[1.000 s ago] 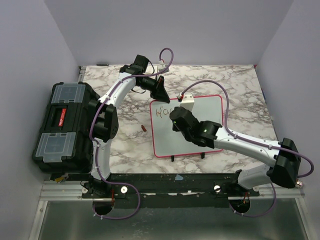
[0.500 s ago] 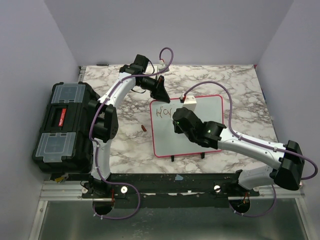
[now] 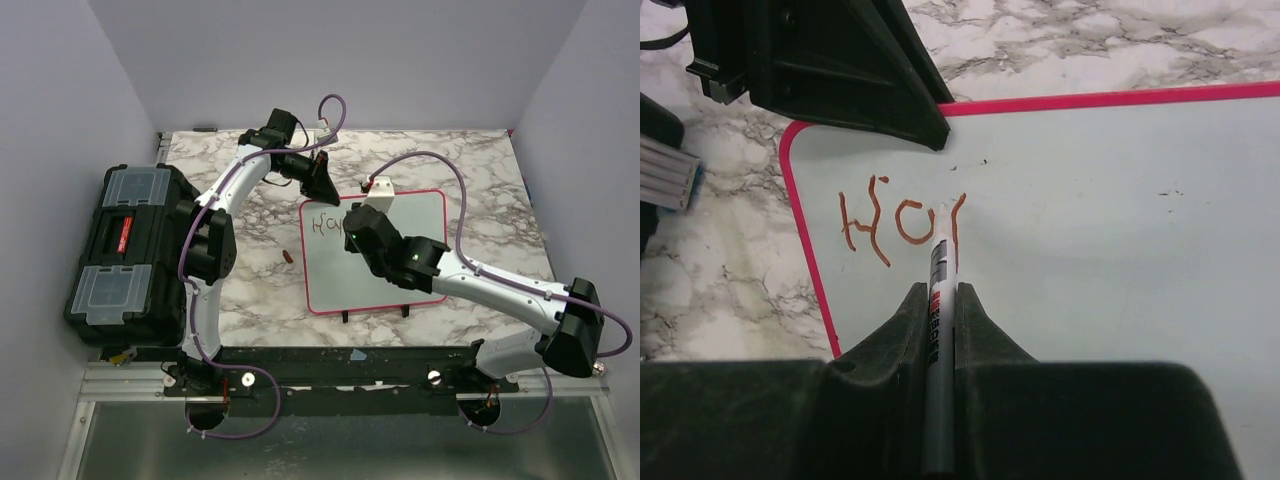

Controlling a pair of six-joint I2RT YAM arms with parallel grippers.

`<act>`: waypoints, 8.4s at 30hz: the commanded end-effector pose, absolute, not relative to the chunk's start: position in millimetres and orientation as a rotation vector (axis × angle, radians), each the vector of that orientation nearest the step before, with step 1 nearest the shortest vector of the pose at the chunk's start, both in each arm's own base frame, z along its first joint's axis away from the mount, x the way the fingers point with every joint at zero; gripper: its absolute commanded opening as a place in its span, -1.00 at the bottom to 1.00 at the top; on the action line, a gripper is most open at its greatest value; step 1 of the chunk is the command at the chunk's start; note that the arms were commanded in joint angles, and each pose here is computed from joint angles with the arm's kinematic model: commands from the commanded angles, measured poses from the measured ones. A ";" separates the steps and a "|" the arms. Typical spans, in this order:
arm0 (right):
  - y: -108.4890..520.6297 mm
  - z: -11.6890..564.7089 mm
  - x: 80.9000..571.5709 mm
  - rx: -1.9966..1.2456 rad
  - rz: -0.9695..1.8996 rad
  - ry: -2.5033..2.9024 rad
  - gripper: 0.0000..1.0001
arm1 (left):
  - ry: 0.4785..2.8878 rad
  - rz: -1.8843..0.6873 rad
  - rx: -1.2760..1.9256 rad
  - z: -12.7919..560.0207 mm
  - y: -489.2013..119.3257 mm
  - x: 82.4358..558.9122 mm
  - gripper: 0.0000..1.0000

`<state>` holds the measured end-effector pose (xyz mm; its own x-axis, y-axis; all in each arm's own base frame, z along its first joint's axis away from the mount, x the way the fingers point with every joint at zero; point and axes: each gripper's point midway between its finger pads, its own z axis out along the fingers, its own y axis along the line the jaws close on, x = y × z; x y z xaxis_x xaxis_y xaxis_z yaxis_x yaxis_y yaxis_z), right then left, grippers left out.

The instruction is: Write a sentence on the whiteboard

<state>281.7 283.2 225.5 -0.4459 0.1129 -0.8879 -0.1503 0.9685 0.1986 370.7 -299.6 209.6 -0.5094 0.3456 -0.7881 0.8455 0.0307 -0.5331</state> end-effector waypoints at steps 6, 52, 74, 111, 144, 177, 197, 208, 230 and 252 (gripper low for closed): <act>285.7 232.7 301.9 0.012 0.226 1.954 -0.99 | 1.725 -1.478 1.243 240.0 -298.2 369.3 -1.00; 288.9 209.5 292.8 -0.041 0.273 2.035 -0.99 | 1.724 -1.473 1.247 239.7 -298.1 369.2 -1.00; 261.1 239.9 298.1 0.053 0.196 1.939 -0.99 | 1.727 -1.472 1.246 239.3 -297.7 369.0 -1.00; 253.9 186.9 279.9 0.009 0.169 2.089 -0.99 | 1.728 -1.470 1.245 238.9 -297.8 370.3 -1.00; 260.3 231.9 289.6 0.063 0.253 1.979 -0.99 | 1.730 -1.471 1.245 238.8 -297.4 369.5 -1.00; 242.7 205.5 290.8 0.088 0.130 2.016 -0.99 | 1.730 -1.469 1.245 239.0 -297.2 369.7 -1.00; 267.2 207.7 289.0 0.043 0.260 2.037 -0.99 | 1.728 -1.469 1.244 239.7 -297.3 369.9 -1.00; 261.2 244.8 290.8 0.035 0.321 1.915 -0.99 | 1.727 -1.466 1.240 239.7 -297.1 371.5 -1.00; 222.2 235.1 276.2 0.059 0.261 1.887 -0.99 | 1.720 -1.473 1.228 240.5 -297.1 373.1 -1.00; 230.5 232.9 285.8 0.074 0.215 1.902 -0.99 | 1.718 -1.465 1.223 242.3 -296.1 372.7 -1.00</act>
